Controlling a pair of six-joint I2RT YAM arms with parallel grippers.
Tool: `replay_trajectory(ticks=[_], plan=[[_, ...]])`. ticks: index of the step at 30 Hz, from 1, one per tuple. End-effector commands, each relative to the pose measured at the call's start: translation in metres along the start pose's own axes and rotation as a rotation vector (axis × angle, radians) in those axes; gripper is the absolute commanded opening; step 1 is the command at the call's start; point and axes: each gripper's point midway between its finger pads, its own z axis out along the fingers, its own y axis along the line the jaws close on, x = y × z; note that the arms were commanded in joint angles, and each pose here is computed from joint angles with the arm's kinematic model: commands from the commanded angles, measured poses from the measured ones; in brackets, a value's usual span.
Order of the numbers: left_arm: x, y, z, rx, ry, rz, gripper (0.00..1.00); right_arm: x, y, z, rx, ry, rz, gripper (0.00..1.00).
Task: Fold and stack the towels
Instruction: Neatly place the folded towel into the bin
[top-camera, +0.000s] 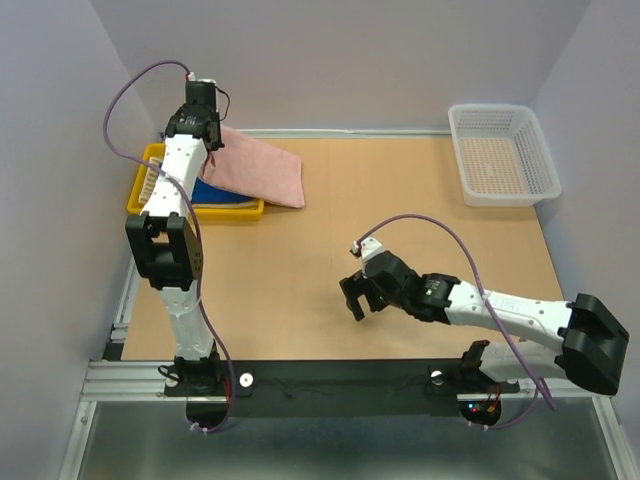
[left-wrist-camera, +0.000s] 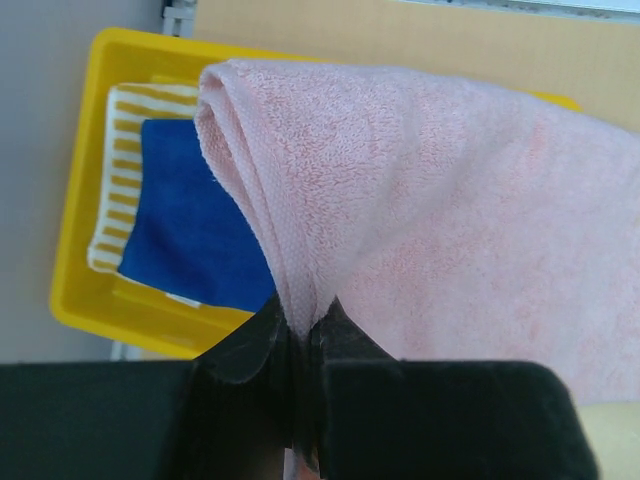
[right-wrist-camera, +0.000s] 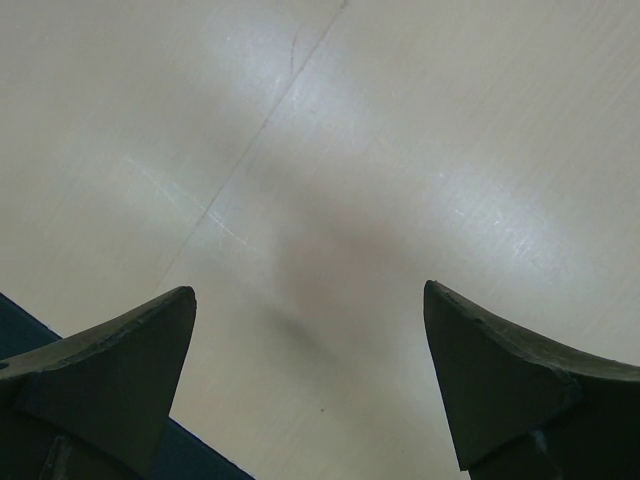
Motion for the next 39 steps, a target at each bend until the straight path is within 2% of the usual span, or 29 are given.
replay_trajectory(ticks=[1, 8, 9, 12, 18, 29, 31, 34, 35, 37, 38, 39], plan=[[-0.029, 0.041, -0.016, -0.099, -0.042, 0.102, 0.00, -0.016, 0.010, -0.001, -0.031, 0.010, -0.009, 1.00], [-0.033, 0.063, -0.006, -0.173, -0.034, 0.161, 0.00, -0.021, 0.012, 0.006, -0.016, 0.057, -0.043, 1.00], [-0.030, 0.079, 0.000, -0.210, -0.017, 0.152, 0.00, -0.025, 0.013, 0.008, -0.013, 0.060, -0.047, 1.00], [-0.025, 0.094, 0.008, -0.252, 0.006, 0.157, 0.00, -0.029, 0.016, 0.010, -0.013, 0.073, -0.062, 1.00], [-0.024, 0.112, 0.015, -0.308, 0.011, 0.161, 0.00, -0.027, 0.016, 0.015, -0.003, 0.105, -0.080, 1.00], [-0.015, 0.120, 0.041, -0.366, 0.010, 0.192, 0.01, -0.022, 0.017, 0.020, 0.000, 0.153, -0.096, 1.00], [-0.006, 0.119, 0.051, -0.369, 0.026, 0.209, 0.07, -0.020, 0.017, 0.020, -0.003, 0.157, -0.098, 1.00], [0.006, 0.122, 0.064, -0.406, 0.047, 0.211, 0.25, -0.017, 0.017, 0.021, -0.003, 0.168, -0.100, 1.00], [0.010, 0.123, 0.067, -0.412, 0.060, 0.211, 0.39, -0.017, 0.017, 0.021, -0.003, 0.168, -0.101, 1.00], [0.016, 0.127, 0.072, -0.441, 0.075, 0.193, 0.50, -0.016, 0.016, 0.020, -0.003, 0.171, -0.104, 1.00], [0.017, 0.130, 0.073, -0.456, 0.077, 0.183, 0.62, -0.017, 0.017, 0.020, -0.004, 0.170, -0.104, 1.00], [0.017, 0.137, 0.073, -0.485, 0.075, 0.152, 0.67, -0.016, 0.016, 0.020, -0.003, 0.174, -0.107, 1.00]])
